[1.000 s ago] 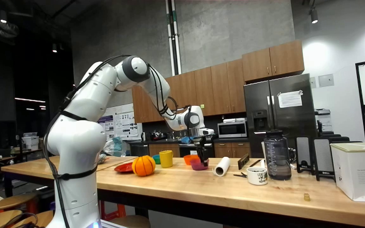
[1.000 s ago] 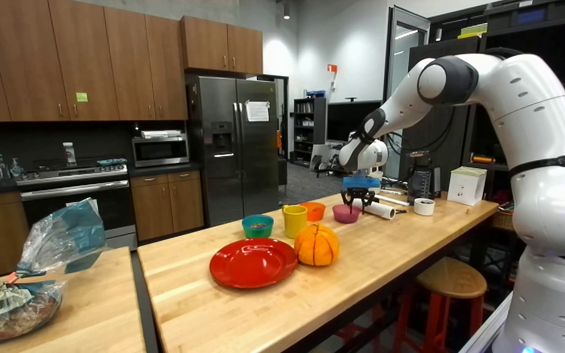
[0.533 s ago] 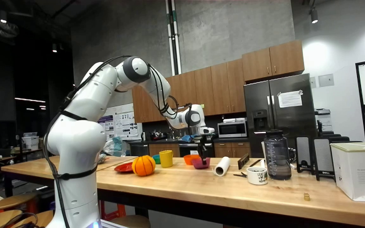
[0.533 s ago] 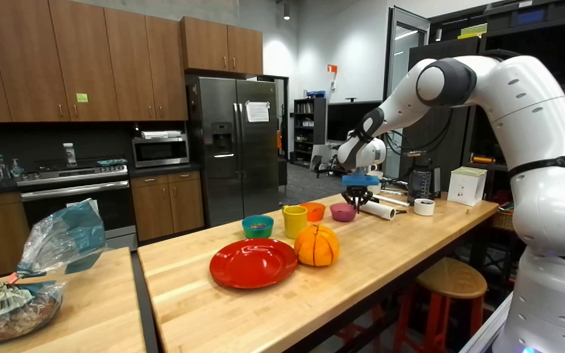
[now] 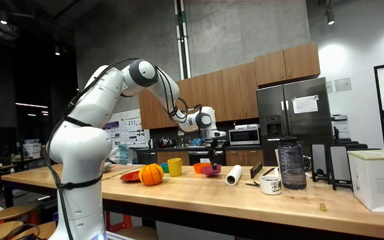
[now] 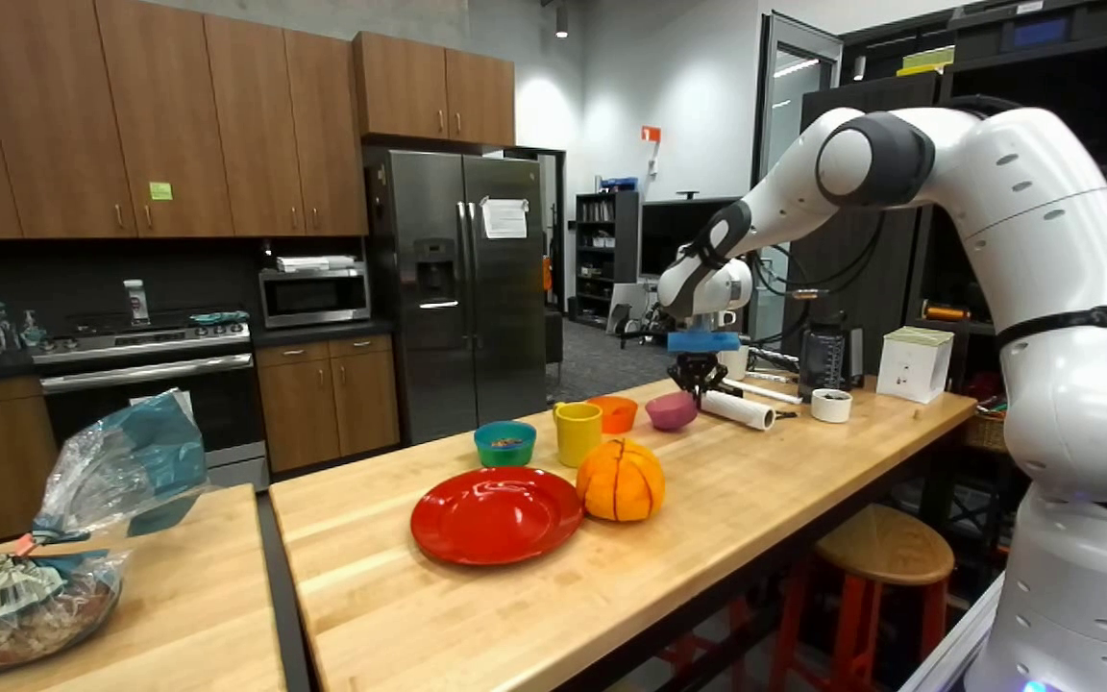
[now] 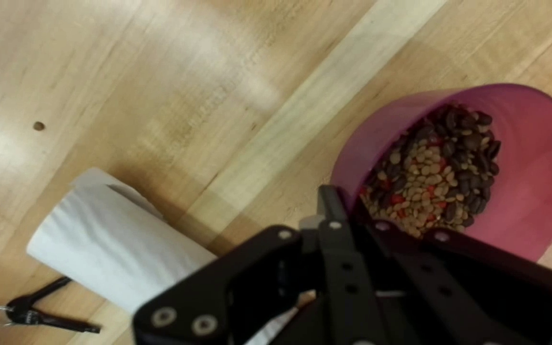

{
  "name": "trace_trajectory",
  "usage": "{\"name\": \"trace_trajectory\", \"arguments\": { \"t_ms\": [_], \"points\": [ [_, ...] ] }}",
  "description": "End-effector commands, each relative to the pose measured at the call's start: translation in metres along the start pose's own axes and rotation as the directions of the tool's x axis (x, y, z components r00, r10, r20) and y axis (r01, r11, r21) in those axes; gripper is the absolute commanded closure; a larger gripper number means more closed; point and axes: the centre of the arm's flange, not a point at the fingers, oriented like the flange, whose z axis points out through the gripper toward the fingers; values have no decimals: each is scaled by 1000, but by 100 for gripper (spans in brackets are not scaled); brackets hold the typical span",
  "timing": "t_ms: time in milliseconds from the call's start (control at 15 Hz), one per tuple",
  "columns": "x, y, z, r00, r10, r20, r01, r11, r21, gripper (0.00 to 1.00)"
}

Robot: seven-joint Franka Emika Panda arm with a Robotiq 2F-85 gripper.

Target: Pour the contents in the purple bowl into the blue bowl.

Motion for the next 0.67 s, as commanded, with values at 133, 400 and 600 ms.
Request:
{"name": "trace_trajectory", "arguments": {
  "t_ms": [133,400,600],
  "points": [
    [-5,1,-24,1000,-12,-1,12,1000,19,99],
    [-10,-6,-43,999,-26,-20,27,999,44,99],
    [-15,-14,-61,998,-49,-40,51,997,59,99]
  ]
}}
